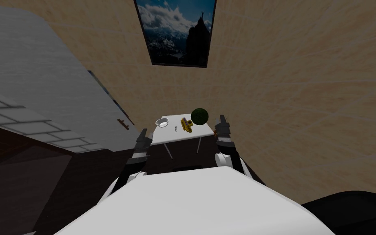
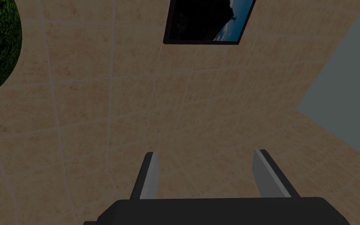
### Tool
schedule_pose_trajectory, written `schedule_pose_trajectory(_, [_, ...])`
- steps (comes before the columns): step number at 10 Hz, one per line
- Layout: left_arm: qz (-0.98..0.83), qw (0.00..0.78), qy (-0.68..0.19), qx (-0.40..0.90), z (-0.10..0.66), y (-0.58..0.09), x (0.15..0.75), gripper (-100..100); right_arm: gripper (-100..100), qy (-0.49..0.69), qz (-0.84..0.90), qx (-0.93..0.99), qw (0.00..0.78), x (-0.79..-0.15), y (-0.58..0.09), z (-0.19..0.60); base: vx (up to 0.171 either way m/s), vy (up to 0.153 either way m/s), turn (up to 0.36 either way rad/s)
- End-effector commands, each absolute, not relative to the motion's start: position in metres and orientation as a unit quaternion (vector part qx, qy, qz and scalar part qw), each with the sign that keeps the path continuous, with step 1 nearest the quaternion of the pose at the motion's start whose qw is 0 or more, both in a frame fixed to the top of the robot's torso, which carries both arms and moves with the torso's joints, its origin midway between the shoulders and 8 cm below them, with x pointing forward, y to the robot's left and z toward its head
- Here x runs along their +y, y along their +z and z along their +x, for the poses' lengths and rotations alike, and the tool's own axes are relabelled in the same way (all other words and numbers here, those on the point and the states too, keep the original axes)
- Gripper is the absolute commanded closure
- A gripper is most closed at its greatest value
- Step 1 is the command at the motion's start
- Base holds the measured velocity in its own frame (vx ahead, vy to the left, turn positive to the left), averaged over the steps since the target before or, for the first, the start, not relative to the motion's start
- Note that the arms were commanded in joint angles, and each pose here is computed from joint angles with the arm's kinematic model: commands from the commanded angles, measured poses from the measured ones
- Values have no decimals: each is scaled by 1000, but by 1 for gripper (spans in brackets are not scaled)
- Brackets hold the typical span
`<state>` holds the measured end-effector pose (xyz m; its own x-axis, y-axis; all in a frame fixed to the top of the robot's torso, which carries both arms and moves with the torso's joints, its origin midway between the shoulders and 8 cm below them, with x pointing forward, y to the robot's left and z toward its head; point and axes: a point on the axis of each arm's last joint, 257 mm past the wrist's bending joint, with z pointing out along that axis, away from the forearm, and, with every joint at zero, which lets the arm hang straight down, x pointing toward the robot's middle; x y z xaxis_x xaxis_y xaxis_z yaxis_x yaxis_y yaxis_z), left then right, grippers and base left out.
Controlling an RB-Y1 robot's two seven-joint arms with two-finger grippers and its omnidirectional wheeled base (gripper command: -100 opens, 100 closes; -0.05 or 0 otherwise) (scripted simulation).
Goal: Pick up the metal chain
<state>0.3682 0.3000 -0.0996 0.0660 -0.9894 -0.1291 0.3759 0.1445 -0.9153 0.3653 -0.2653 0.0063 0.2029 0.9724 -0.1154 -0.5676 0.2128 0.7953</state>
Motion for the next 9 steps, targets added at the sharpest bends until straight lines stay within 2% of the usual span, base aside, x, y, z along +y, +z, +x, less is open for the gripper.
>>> schedule_pose_trajectory(1, [-389, 623, -511, 447, 371, -126, 322, -100, 0, 543, 314, 322, 709, -265, 6, 365, 4, -36, -246])
schedule_pose_trajectory(2, [-400, 620, -490, 465, 371, -141, 337, -100, 0, 543, 314, 322, 709, -265, 6, 365, 7, -55, -312])
schedule_pose_trajectory(5, [-420, 608, -467, 486, 371, -161, 356, -100, 0, 543, 314, 322, 709, -265, 6, 365, 1, -34, -117])
schedule_pose_trajectory(7, [-442, 599, -416, 522, 367, -192, 395, -100, 0, 543, 314, 322, 709, -265, 6, 365, 10, -46, -280])
schedule_pose_trajectory(9, [-451, 592, -416, 523, 367, -195, 397, -100, 0, 543, 314, 322, 709, -265, 6, 365, 7, -25, -20])
